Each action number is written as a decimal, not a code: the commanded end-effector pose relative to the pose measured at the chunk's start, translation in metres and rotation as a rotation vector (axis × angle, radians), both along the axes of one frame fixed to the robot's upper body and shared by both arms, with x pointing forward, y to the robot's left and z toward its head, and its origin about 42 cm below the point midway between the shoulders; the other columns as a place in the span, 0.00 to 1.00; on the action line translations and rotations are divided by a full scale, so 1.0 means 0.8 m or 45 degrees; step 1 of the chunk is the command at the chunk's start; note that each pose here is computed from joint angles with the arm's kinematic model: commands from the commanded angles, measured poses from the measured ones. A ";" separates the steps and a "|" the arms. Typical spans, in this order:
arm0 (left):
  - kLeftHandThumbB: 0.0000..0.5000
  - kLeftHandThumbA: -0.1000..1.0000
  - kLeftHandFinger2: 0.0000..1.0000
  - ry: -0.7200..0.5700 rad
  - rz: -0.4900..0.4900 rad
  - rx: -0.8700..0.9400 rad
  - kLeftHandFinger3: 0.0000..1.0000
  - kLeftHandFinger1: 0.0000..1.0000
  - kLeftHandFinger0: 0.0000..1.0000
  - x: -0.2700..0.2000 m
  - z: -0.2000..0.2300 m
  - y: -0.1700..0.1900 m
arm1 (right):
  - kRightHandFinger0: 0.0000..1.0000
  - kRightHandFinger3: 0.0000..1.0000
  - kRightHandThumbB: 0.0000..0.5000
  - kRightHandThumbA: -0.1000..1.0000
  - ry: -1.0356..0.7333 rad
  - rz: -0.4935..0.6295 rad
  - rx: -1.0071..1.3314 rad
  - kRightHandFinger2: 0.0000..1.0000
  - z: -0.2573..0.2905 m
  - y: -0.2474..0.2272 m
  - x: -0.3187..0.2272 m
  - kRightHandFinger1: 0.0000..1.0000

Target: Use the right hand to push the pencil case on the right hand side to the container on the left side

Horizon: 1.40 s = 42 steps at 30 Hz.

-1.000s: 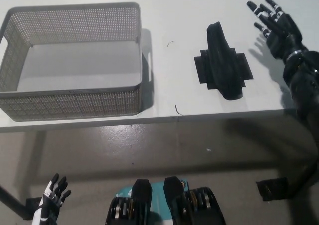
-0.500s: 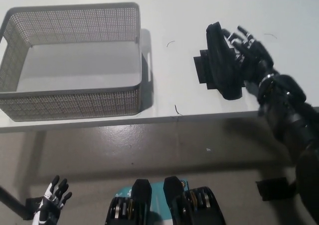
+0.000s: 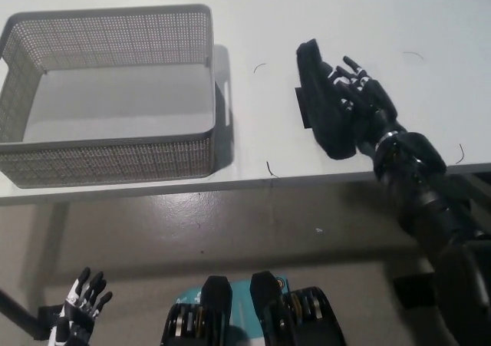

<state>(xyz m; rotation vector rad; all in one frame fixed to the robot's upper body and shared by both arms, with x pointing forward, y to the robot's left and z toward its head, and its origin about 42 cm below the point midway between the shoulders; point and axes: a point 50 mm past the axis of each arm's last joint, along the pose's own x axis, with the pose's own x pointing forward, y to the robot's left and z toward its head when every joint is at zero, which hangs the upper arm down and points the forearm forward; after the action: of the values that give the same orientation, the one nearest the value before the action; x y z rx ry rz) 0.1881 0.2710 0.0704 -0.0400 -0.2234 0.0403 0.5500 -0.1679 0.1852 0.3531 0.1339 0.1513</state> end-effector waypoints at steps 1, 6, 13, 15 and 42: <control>0.65 1.00 1.00 -0.111 -0.032 -0.003 1.00 1.00 1.00 -0.004 0.017 0.001 | 1.00 1.00 0.63 1.00 -0.080 0.097 -0.015 1.00 0.023 0.036 0.005 1.00; 0.67 1.00 1.00 -0.119 -0.032 0.011 1.00 1.00 1.00 -0.004 0.020 0.002 | 1.00 1.00 0.64 1.00 -0.113 0.160 -0.024 1.00 0.040 0.081 0.005 1.00; 0.64 1.00 1.00 -0.134 -0.046 0.003 1.00 1.00 1.00 -0.002 0.022 -0.001 | 1.00 1.00 0.64 1.00 -0.116 0.205 0.053 1.00 0.064 0.135 0.003 1.00; 0.65 1.00 1.00 -0.137 -0.050 0.006 1.00 1.00 1.00 -0.002 0.023 -0.002 | 1.00 1.00 0.63 1.00 -0.122 0.231 0.070 1.00 0.069 0.151 0.000 1.00; 0.61 1.00 1.00 -0.184 -0.046 0.008 1.00 1.00 1.00 0.002 0.033 0.007 | 1.00 1.00 0.66 1.00 -0.117 0.274 0.247 1.00 0.085 0.205 -0.013 1.00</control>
<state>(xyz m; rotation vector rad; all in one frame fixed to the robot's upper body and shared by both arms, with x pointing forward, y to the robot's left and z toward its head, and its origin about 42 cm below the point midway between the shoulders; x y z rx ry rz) 0.1884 0.2757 0.0836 -0.0530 -0.2931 0.0117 0.5340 -0.0328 0.2091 0.4783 0.1506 0.3063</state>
